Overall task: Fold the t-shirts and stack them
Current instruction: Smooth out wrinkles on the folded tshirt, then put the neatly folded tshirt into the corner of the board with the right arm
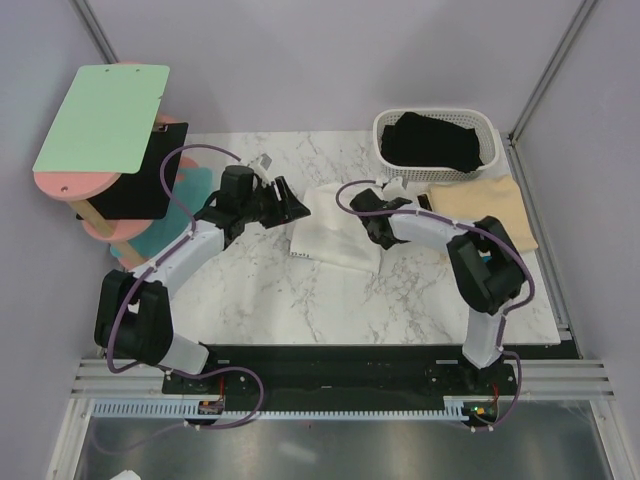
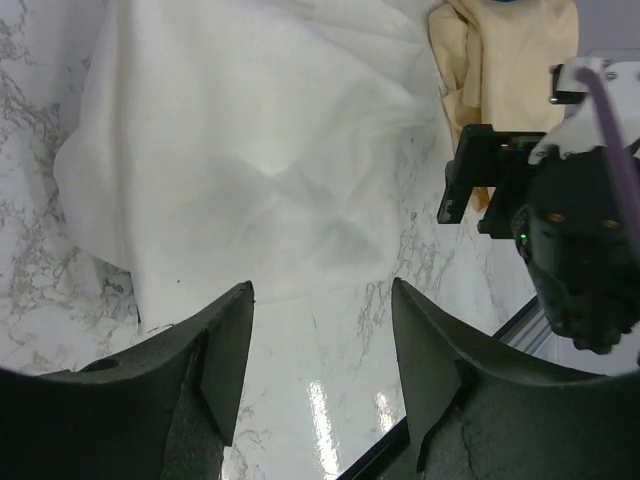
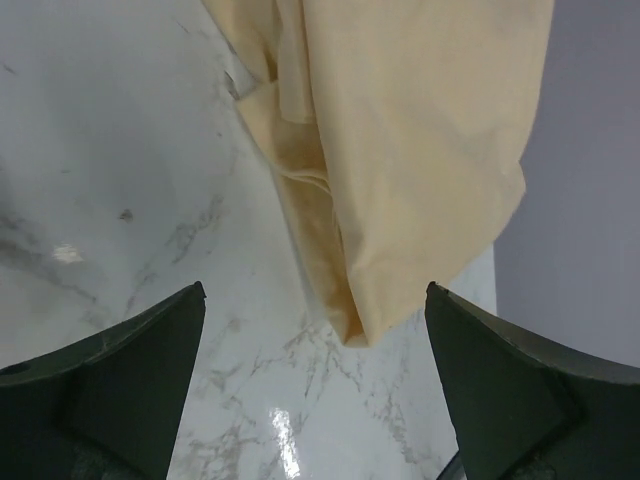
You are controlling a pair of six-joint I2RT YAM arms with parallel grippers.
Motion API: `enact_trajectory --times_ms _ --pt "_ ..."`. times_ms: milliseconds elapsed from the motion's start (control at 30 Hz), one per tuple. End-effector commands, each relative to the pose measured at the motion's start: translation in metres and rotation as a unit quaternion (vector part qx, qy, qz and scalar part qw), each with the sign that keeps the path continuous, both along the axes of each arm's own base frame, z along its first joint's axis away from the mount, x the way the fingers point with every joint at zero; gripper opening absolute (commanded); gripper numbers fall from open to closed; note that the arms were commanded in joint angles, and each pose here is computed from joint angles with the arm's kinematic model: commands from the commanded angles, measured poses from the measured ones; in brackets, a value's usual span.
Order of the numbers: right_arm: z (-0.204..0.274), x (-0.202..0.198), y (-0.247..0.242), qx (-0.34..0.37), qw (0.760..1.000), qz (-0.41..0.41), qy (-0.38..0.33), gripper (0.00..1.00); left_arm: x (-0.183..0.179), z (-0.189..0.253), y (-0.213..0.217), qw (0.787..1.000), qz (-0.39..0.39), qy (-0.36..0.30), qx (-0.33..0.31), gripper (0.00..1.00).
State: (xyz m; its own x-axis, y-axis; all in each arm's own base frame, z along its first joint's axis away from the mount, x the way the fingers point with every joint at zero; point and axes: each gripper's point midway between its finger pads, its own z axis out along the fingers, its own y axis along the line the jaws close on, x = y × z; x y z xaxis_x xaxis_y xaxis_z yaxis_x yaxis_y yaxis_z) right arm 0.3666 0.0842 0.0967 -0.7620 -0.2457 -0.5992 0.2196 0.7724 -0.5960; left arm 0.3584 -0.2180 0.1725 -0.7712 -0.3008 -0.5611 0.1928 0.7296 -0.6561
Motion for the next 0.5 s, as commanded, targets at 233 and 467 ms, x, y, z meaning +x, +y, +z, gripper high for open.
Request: enact_trajectory --times_ms 233,467 --pt "-0.029 -0.003 -0.081 -0.14 0.982 -0.126 0.035 0.98 -0.002 0.009 0.017 0.998 0.013 -0.032 0.043 0.75" --pt "-0.06 0.005 -0.096 -0.139 0.977 -0.143 0.071 0.93 -0.002 0.006 0.018 0.999 0.017 -0.026 0.043 0.78"
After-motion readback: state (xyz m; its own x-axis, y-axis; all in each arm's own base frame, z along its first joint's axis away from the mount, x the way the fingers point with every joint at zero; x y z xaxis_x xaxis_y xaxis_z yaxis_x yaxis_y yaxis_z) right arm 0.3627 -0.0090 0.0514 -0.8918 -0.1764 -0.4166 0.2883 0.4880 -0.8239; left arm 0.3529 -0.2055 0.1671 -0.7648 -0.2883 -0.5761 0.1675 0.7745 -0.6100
